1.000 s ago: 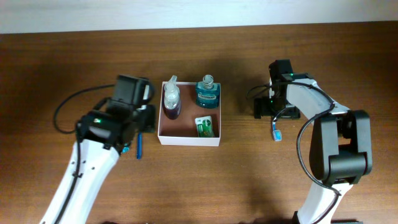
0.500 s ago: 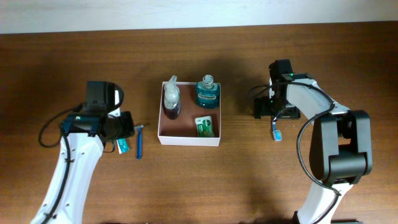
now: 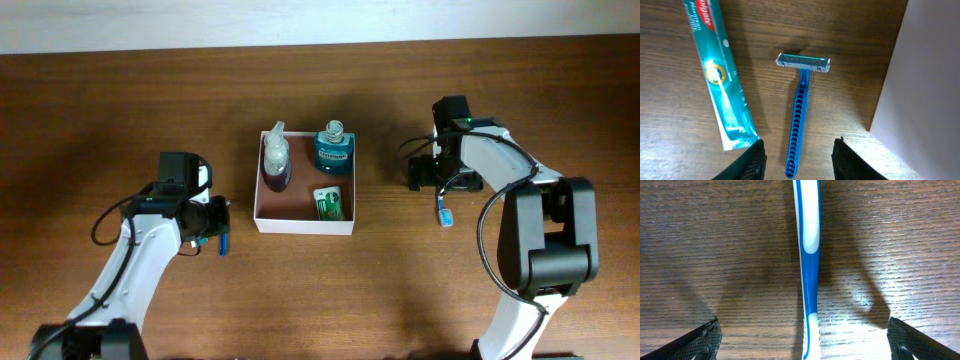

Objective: Pack container
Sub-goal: 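Grasp the blue razor with the left gripper and lift it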

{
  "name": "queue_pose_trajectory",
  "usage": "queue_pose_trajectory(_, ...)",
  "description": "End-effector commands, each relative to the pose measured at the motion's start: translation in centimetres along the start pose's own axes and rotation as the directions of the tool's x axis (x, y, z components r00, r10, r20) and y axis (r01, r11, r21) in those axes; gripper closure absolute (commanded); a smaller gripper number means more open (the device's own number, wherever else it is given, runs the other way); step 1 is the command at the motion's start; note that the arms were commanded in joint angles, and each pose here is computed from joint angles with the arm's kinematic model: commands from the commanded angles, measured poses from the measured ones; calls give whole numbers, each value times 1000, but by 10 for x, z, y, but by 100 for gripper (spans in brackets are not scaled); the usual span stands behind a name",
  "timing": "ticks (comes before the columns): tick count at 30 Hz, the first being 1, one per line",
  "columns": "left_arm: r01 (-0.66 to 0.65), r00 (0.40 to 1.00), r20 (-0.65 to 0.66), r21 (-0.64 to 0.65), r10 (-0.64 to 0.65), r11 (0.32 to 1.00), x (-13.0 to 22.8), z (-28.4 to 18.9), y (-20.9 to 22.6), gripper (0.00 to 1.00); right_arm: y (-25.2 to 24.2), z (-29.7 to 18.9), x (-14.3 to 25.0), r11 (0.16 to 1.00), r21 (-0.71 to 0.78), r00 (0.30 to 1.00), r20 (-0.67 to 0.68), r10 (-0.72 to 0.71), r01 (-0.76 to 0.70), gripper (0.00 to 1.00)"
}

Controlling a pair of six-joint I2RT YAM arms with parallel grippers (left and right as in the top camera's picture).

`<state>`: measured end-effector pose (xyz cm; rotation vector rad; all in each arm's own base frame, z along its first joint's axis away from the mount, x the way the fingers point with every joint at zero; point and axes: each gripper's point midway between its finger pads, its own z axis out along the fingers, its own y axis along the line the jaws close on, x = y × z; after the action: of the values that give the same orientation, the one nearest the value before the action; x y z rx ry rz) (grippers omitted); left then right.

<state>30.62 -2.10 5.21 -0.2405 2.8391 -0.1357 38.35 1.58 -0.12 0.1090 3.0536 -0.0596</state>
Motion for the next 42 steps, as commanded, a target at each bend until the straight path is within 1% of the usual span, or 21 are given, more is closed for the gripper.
queue_pose_trajectory(1,1,999,-55,13,0,1000,11,16,0,61,-6,21,20,999,41,997,-75,-6,9,1)
queue_pose_trajectory(8,-2,995,-104,4,2,1000,16,39,1,61,-6,21,20,999,41,997,-75,-6,9,1)
queue_pose_trajectory(15,1,990,-143,-5,-2,1000,23,52,3,61,-6,21,20,999,41,997,-75,-6,9,1)
queue_pose_trajectory(16,1,989,-145,-5,-2,1000,23,53,3,64,-6,21,20,999,41,997,-75,-6,9,1)
queue_pose_trajectory(17,1,989,-149,-6,-2,1000,24,54,3,69,-6,21,20,999,41,997,-75,-6,9,1)
queue_pose_trajectory(23,2,986,-164,-9,-4,1000,26,61,4,70,-6,21,20,999,41,997,-75,-6,9,1)
queue_pose_trajectory(27,2,985,-171,-11,-4,1000,28,63,4,80,-6,21,20,999,41,997,-75,-6,9,1)
queue_pose_trajectory(32,3,985,-171,-11,-5,1000,28,63,4,81,-6,21,20,999,41,997,-75,-6,9,1)
queue_pose_trajectory(37,3,985,-171,-11,-5,1000,28,63,4,87,-6,21,20,999,41,997,-75,-6,9,1)
queue_pose_trajectory(39,3,985,-171,-11,-5,1000,28,63,4,93,-6,21,20,999,41,997,-75,-6,9,1)
queue_pose_trajectory(41,3,985,-171,-11,-5,1000,28,63,5,99,-6,21,20,999,41,997,-75,-6,9,1)
queue_pose_trajectory(42,2,985,-171,-11,-4,1000,28,63,5,100,-6,21,20,999,41,997,-75,-6,9,1)
